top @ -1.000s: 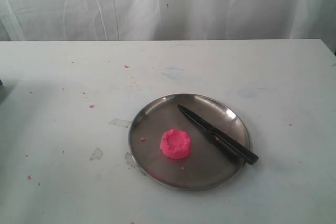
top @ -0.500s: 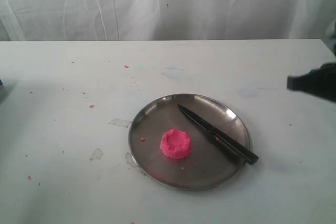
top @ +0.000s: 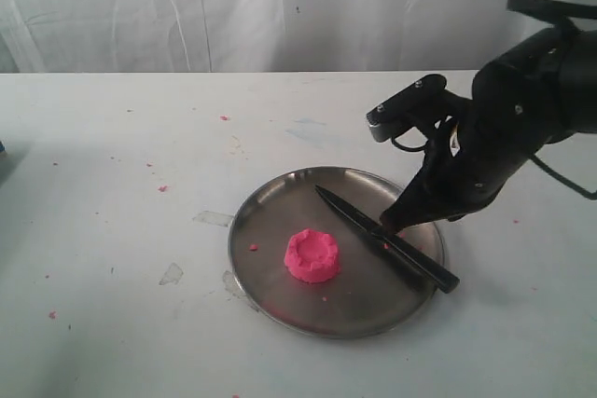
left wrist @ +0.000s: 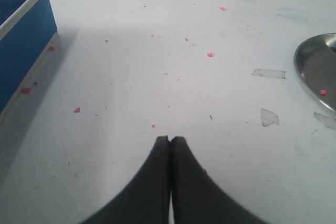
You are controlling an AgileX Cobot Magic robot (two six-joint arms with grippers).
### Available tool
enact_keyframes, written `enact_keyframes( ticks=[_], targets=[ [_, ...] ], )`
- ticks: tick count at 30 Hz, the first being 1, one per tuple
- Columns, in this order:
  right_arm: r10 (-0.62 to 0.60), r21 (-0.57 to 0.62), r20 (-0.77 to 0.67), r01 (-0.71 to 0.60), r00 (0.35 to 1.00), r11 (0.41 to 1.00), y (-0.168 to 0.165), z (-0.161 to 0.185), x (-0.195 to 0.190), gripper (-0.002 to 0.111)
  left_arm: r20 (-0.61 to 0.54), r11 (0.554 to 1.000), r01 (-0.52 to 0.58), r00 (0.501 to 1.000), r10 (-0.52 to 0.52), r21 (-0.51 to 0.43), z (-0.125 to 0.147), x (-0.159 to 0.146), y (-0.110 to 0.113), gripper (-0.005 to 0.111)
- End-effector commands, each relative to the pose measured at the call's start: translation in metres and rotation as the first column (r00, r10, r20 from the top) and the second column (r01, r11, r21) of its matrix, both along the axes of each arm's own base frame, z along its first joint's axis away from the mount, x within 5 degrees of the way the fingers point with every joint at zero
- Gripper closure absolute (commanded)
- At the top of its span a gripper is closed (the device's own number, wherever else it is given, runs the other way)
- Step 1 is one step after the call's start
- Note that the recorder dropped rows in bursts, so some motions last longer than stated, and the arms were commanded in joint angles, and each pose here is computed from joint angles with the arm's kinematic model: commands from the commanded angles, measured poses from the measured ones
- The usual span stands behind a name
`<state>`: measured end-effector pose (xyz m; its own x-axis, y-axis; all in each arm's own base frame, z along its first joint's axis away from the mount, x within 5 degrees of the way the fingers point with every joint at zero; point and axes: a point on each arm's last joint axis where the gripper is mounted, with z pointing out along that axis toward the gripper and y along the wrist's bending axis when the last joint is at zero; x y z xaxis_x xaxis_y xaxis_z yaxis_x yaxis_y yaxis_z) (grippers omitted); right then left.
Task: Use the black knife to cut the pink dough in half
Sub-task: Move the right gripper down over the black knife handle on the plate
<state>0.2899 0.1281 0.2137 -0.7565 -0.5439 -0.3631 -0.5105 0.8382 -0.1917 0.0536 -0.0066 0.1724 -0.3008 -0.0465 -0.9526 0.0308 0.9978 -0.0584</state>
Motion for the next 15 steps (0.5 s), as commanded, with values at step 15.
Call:
enact_keyframes(
  ticks=[15],
  targets=[
    [0.047, 0.083, -0.057, -0.043, 0.997, 0.996, 0.0138, -0.0167, 0.0052, 0.072, 0.005, 1.0, 0.0, 1.0, 0.0, -0.007, -0.0005, -0.0001, -0.0002, 0.107]
  ],
)
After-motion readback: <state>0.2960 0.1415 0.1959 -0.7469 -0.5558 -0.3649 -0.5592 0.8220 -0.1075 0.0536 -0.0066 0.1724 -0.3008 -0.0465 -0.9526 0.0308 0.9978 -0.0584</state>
